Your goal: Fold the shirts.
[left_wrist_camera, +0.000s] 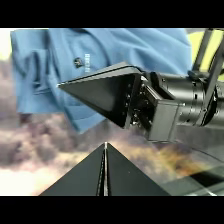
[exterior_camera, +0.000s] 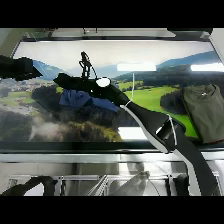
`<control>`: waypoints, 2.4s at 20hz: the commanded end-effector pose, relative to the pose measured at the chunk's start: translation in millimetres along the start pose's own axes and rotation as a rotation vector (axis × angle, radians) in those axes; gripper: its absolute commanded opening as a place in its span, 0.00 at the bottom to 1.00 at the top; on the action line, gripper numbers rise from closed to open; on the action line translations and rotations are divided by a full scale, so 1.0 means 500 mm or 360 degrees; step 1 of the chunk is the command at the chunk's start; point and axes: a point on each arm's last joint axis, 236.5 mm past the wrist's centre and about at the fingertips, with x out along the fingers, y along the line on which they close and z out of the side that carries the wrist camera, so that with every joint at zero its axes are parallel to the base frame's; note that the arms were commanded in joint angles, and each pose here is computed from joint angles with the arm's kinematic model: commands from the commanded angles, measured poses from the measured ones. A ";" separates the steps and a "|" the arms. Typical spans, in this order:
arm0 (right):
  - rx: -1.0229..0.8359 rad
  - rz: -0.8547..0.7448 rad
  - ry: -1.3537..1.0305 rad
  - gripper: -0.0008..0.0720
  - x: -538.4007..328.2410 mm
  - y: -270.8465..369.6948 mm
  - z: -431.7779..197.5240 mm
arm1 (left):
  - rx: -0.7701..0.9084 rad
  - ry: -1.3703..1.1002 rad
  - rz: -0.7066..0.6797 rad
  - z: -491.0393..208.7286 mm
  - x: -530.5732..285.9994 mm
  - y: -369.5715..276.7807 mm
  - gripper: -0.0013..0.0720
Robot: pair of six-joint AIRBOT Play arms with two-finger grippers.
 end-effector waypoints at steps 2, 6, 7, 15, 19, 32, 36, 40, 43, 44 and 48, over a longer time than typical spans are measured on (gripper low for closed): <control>-0.0079 0.0072 0.0222 0.03 -0.113 0.067 0.044 | -0.0003 -0.0022 -0.0135 0.004 0.010 -0.029 0.05; -0.0162 -0.0365 0.0472 0.03 -0.303 0.046 0.102 | -0.0033 0.0018 -0.0121 -0.010 0.001 -0.011 0.05; -0.0183 -0.0469 0.0531 0.03 -0.359 0.041 0.111 | -0.0048 0.0029 -0.0116 -0.014 -0.002 -0.004 0.05; 0.0061 -0.0995 0.0469 0.03 -0.600 -0.145 0.090 | -0.0079 -0.0026 -0.0082 -0.060 -0.026 0.000 0.05; 0.0259 -0.1109 0.0461 0.70 -0.593 -0.293 0.040 | -0.0096 -0.0065 -0.0061 -0.092 -0.019 0.003 0.05; 0.0654 -0.0831 0.0294 0.70 -0.427 -0.443 -0.039 | -0.0073 -0.0144 -0.0040 -0.071 -0.018 0.010 0.05; 0.0604 -0.0777 0.0203 0.08 -0.397 -0.424 -0.009 | -0.0070 -0.0145 -0.0039 -0.071 -0.018 0.010 0.05; 0.0508 -0.0623 0.0126 0.03 -0.371 -0.346 0.060 | -0.0070 -0.0143 -0.0039 -0.071 -0.018 0.010 0.05; 0.0313 -0.0514 0.0014 0.03 -0.390 -0.215 0.162 | -0.0070 -0.0143 -0.0039 -0.071 -0.018 0.010 0.05; 0.0211 -0.0482 -0.0036 0.03 -0.414 -0.155 0.204 | -0.0070 -0.0143 -0.0039 -0.071 -0.018 0.010 0.05; -0.0243 -0.0434 -0.0314 0.03 -0.592 0.140 0.349 | -0.0072 -0.0134 -0.0043 -0.074 -0.018 0.008 0.05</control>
